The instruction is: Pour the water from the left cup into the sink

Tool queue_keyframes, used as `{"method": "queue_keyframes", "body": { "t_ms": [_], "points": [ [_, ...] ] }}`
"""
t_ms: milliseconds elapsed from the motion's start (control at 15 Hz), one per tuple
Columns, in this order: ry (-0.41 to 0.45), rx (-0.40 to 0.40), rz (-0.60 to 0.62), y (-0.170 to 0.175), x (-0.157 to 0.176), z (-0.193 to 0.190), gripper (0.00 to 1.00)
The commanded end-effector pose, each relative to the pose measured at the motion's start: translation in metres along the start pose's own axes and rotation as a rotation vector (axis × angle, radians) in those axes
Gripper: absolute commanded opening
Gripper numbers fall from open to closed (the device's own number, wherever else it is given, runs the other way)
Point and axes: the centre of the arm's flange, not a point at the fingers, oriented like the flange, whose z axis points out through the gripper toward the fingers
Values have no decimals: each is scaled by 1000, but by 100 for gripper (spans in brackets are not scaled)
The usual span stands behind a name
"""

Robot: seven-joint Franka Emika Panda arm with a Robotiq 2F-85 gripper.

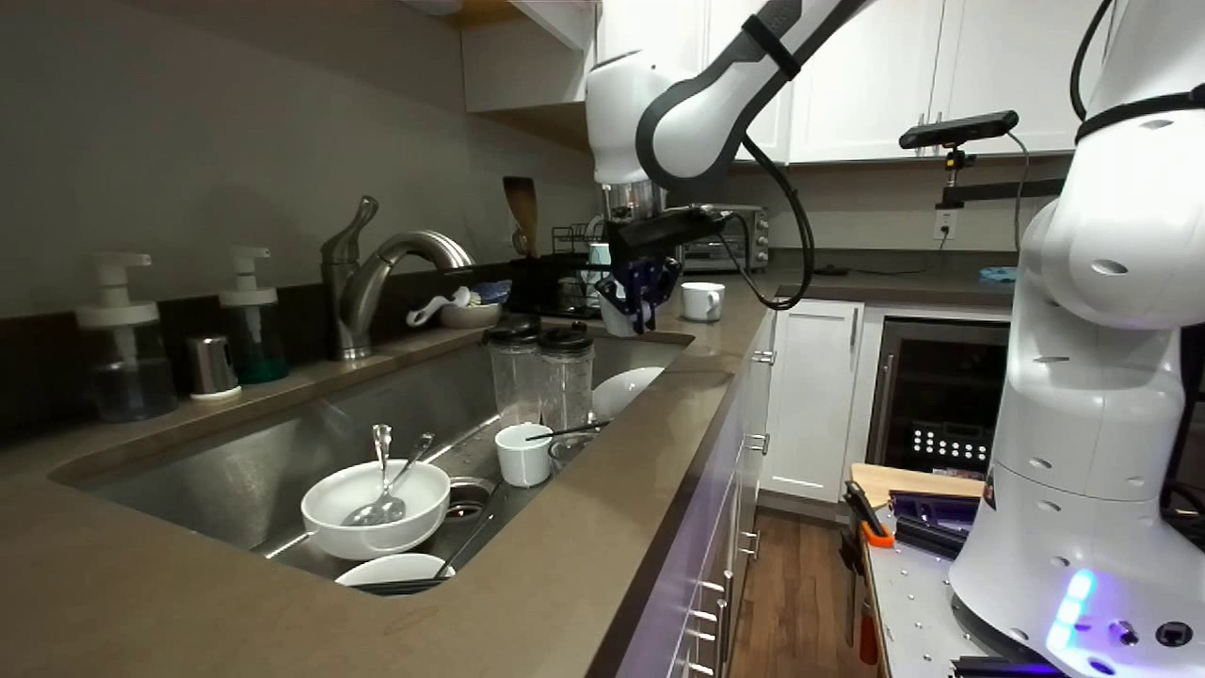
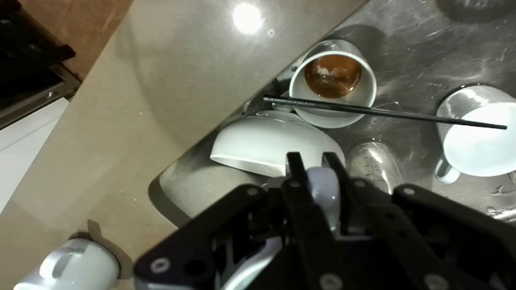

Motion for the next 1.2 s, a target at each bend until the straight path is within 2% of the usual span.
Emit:
{"method": "queue_keyframes", "body": {
  "t_ms": [0,200,467,1133],
  "points": [
    [71,-71,-7,-4,1,-12,4],
    [113,-118,-33,-4,3,-19,4],
    [127,-164,-88,-13,-1,-28,4],
    [66,-261,-314,-56,-40,-46,4]
  ]
}}
